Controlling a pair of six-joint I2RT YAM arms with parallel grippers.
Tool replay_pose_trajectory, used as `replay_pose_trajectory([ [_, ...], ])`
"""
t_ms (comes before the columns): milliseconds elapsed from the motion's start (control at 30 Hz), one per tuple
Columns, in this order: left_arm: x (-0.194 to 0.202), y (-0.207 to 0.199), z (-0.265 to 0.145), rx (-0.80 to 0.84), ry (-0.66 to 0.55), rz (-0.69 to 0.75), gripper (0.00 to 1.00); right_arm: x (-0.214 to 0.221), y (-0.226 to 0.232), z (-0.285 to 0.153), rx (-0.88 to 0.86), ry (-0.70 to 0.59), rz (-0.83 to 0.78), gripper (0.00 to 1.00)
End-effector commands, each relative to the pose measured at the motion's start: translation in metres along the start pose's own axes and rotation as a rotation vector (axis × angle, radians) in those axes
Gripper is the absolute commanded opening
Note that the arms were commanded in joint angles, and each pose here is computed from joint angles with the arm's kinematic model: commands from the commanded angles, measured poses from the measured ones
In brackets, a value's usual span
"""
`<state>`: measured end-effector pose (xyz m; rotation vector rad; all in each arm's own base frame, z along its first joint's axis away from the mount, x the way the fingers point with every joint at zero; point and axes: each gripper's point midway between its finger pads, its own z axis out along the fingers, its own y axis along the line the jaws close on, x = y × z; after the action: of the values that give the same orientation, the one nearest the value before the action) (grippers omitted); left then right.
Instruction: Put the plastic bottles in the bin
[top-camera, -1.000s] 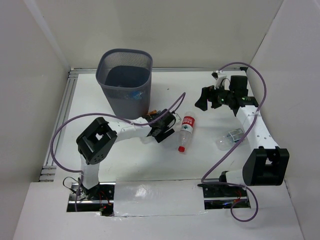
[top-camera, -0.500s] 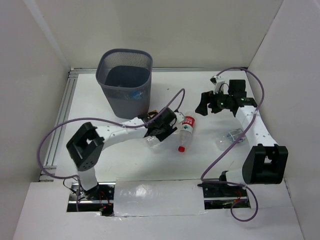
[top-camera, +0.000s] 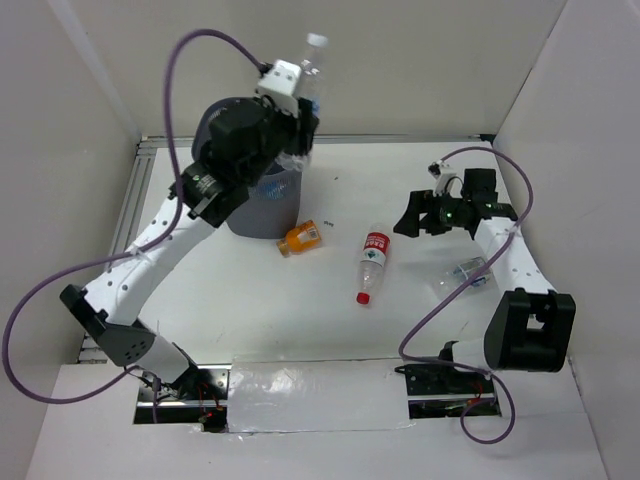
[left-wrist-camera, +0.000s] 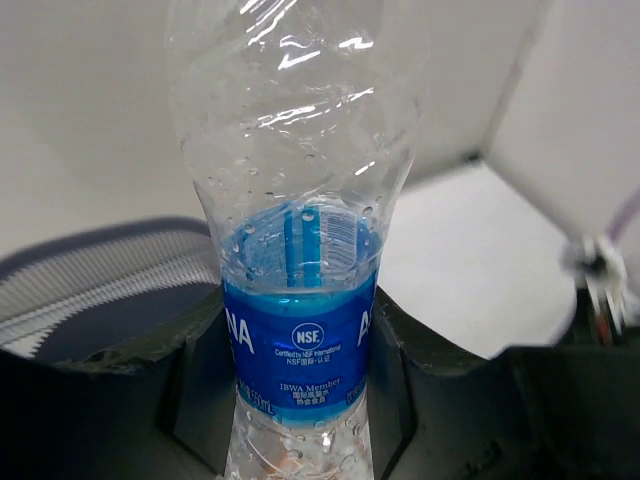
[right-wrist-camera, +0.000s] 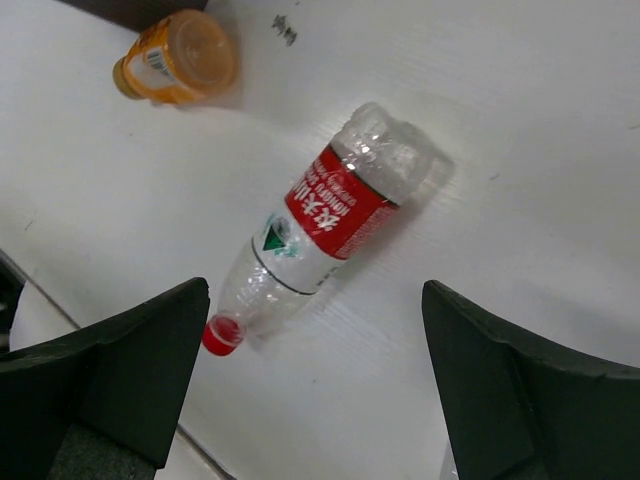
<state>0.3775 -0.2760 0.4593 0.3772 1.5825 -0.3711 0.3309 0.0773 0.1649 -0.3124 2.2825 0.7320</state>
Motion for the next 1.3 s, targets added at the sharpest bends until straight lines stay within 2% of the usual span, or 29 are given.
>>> replay_pose_trajectory([
  [0,-0.050,0.049,-0.005,-0.184,-0.200,-0.088,0.18,0.001,0.032,0.004,-0.089,-0.003,-0.025,0.93],
  [67,-0.058,0.091,-0.005,-0.312,-0.250,-0.080,0.18,0.006,0.046,0.013,-0.121,0.019,-0.007,0.93],
  [133,-0.049,0.114,0.006,-0.377,-0.234,-0.057,0.23,0.010,0.047,0.025,-0.137,0.045,0.018,0.93],
  [167,-0.042,0.130,0.008,-0.443,-0.207,-0.026,0.30,0.011,0.048,0.029,-0.129,0.051,0.042,0.93],
  [200,-0.036,0.147,0.011,-0.490,-0.179,-0.002,0.39,0.014,0.048,0.036,-0.124,0.069,0.056,0.93],
  [233,-0.015,0.156,0.027,-0.522,-0.122,0.031,0.69,0.014,0.042,0.039,-0.096,0.067,0.070,0.93],
  [267,-0.001,0.168,0.030,-0.568,-0.079,0.053,0.85,0.014,0.042,0.044,-0.082,0.069,0.073,0.93],
  [300,0.011,0.179,0.033,-0.588,-0.045,0.084,0.97,0.017,0.038,0.048,-0.056,0.082,0.097,0.93],
  [333,0.023,0.179,0.036,-0.588,-0.024,0.090,1.00,0.016,0.039,0.050,-0.043,0.079,0.091,0.93],
  [467,0.028,0.187,0.017,-0.587,0.011,0.064,1.00,0.023,0.026,0.061,0.057,0.094,0.106,0.94],
  [500,0.030,0.174,0.017,-0.537,0.022,0.081,1.00,0.027,0.024,0.061,0.074,0.100,0.126,0.94],
  [567,0.022,0.136,0.015,-0.415,0.009,0.118,1.00,0.033,0.020,0.070,0.081,0.111,0.145,0.94],
  [667,0.029,0.051,0.002,-0.108,0.028,0.199,1.00,0.040,0.018,0.087,0.099,0.123,0.181,0.94],
  [733,0.073,-0.001,-0.005,0.066,0.130,0.243,1.00,0.049,0.009,0.100,0.160,0.145,0.211,0.94],
  [767,0.086,-0.012,-0.011,0.099,0.161,0.264,1.00,0.054,0.003,0.103,0.186,0.157,0.226,0.94],
  [800,0.100,-0.019,-0.015,0.108,0.188,0.276,1.00,0.053,-0.004,0.107,0.235,0.155,0.227,0.94],
  [833,0.137,-0.030,-0.019,0.130,0.260,0.305,1.00,0.058,-0.005,0.110,0.248,0.169,0.235,0.94],
  [933,0.169,-0.038,-0.029,0.140,0.310,0.319,1.00,0.061,-0.013,0.122,0.283,0.171,0.255,0.90],
  [1000,0.192,-0.042,-0.033,0.140,0.330,0.334,1.00,0.062,-0.013,0.134,0.316,0.177,0.234,0.83],
  [1033,0.199,-0.046,-0.035,0.155,0.337,0.349,1.00,0.068,-0.016,0.135,0.332,0.196,0.249,0.74],
  [1133,0.230,-0.042,-0.038,0.139,0.391,0.385,1.00,0.063,-0.014,0.133,0.331,0.198,0.239,0.60],
  [1167,0.250,-0.043,-0.043,0.140,0.432,0.395,1.00,0.050,-0.021,0.125,0.332,0.164,0.259,0.50],
  [1233,0.264,-0.040,-0.047,0.126,0.463,0.378,0.99,0.024,-0.018,0.116,0.282,0.124,0.238,0.36],
  [1267,0.279,-0.037,-0.052,0.104,0.495,0.351,0.99,0.003,-0.021,0.106,0.257,0.078,0.193,0.24],
])
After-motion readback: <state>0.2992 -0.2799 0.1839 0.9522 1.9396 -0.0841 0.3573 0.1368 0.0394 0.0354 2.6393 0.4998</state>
